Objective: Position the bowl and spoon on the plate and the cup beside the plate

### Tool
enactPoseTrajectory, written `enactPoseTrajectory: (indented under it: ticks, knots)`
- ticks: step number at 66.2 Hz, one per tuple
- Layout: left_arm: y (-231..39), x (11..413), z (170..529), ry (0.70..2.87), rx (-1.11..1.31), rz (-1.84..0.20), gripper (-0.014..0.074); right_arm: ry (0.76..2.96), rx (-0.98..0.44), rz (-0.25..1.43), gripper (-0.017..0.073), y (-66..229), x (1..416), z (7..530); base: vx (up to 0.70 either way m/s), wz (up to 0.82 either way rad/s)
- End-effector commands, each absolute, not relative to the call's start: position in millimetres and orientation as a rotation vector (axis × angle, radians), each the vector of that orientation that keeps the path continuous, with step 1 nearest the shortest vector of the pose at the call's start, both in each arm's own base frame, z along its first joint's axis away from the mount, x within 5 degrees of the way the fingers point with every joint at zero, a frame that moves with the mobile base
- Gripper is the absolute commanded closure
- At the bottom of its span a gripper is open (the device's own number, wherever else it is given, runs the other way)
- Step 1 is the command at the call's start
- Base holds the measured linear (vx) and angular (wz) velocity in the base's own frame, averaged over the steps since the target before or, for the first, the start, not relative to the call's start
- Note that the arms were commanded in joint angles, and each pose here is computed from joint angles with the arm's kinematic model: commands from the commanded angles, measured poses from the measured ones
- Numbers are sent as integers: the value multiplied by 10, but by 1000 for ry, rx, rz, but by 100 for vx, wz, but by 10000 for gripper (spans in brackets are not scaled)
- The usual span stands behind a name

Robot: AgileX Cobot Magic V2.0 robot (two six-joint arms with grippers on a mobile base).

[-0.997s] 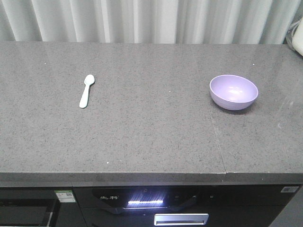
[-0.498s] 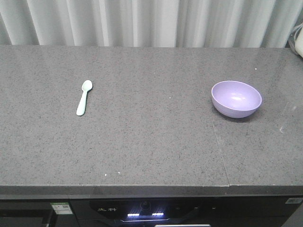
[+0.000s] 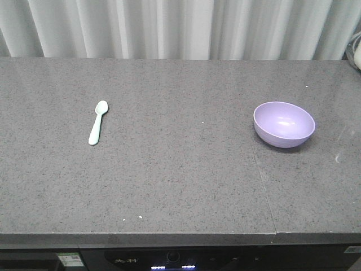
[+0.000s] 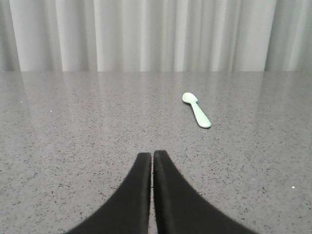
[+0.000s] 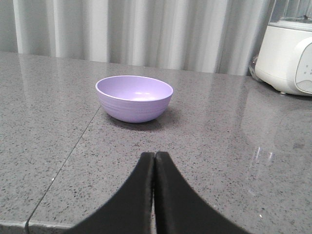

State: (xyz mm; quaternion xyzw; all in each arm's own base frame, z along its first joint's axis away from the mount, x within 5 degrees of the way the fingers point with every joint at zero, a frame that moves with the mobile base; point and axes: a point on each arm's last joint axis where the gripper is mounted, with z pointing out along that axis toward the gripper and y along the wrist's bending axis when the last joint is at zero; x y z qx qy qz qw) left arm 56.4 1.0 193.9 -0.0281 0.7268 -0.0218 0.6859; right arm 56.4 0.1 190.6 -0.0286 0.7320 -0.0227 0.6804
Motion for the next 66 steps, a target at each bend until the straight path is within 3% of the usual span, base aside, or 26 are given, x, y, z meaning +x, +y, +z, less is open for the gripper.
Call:
enactPoseTrajectory:
  ticks: [1, 66]
  knots:
    - [0, 546, 2067, 1529, -60, -72, 600, 1572, -66, -61, 570, 1, 566, 1952, 3, -1]
    - [0, 546, 2067, 1529, -60, -72, 600, 1572, -66, -61, 570, 1, 566, 1952, 4, -1]
